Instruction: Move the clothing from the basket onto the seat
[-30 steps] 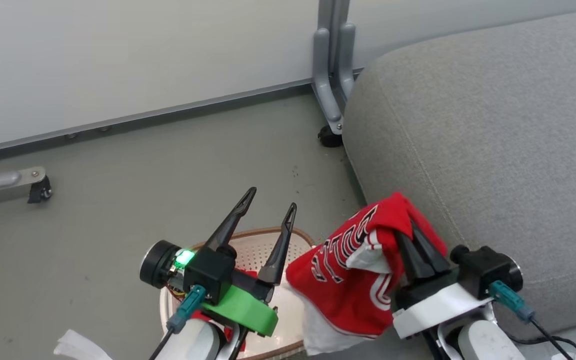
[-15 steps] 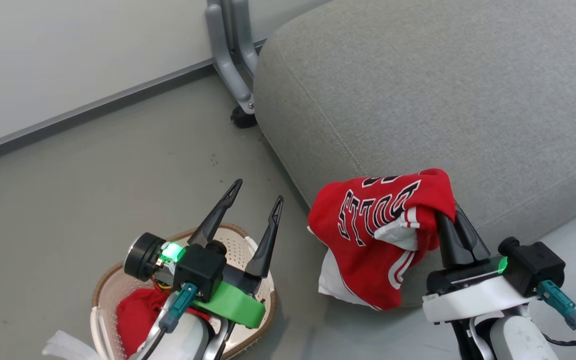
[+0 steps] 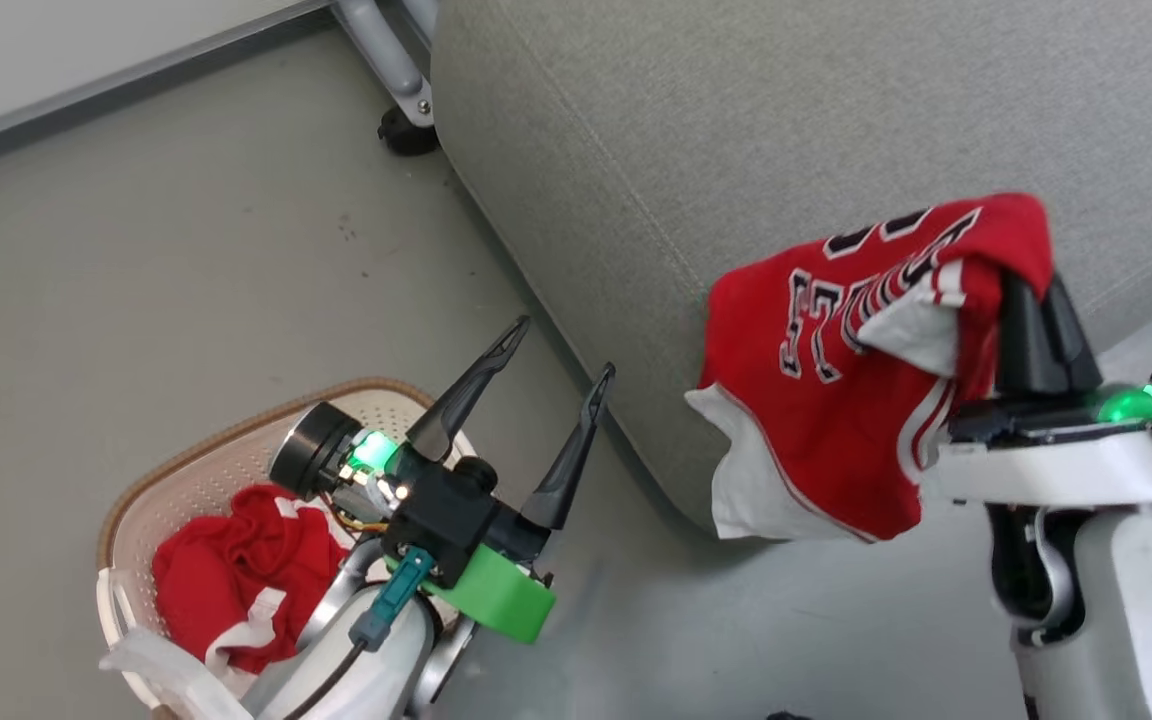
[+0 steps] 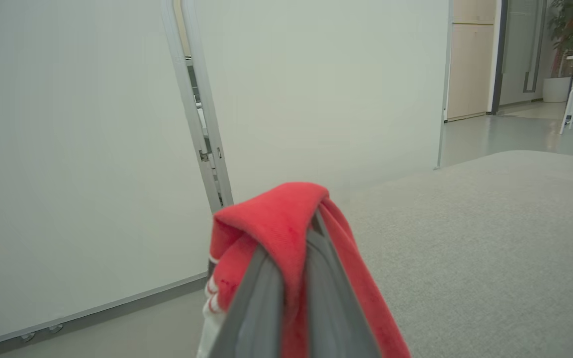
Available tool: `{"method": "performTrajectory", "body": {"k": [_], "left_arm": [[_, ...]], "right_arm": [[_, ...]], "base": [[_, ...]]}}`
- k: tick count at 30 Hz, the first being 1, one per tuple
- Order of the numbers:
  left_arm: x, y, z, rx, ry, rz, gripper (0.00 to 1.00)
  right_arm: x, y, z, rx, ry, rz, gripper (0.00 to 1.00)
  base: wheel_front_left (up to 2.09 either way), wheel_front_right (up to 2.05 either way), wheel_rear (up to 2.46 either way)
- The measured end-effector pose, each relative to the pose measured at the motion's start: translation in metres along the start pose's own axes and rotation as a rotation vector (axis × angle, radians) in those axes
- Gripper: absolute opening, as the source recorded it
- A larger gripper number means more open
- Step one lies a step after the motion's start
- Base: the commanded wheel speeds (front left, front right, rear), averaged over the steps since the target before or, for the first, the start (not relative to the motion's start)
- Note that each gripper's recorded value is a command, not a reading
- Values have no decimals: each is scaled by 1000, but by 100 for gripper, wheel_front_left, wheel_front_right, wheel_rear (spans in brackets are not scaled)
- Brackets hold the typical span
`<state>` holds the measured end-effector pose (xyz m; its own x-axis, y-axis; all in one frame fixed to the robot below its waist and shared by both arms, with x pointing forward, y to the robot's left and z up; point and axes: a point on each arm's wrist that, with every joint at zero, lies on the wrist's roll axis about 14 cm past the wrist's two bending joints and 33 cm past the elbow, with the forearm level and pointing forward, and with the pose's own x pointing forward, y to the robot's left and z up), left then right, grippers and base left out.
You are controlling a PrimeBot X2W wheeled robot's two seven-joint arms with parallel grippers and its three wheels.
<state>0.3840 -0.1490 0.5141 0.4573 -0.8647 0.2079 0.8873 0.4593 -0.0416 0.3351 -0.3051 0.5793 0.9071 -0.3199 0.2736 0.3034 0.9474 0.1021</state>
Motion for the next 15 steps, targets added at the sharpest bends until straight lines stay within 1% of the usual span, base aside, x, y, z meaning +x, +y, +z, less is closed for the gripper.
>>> {"method": "performTrajectory", "body": {"k": [1,2,5,9,12,15], "left_arm": [[0,0,-2,-7,0,-9,100],[2,4,-7,-14,-3,-15,100],[4,10,-15,-30,-6,-24,100],[4,25,-30,-62,-3,2,100],[3,35,-43,-84,4,20,100],[-2,45,-59,-103,22,39,100]], "right_arm": [[11,-1,5,-18,-25,2,0],[37,-1,17,-62,-78,13,0],[78,-10,42,-124,-175,23,0],[132,-22,66,-190,-269,28,0],[167,-28,72,-251,-302,35,0],[197,-32,66,-274,-308,28,0]], "base": [[0,0,0],[0,0,0],[0,0,0],[0,0,0],[0,0,0],[0,0,0]]}}
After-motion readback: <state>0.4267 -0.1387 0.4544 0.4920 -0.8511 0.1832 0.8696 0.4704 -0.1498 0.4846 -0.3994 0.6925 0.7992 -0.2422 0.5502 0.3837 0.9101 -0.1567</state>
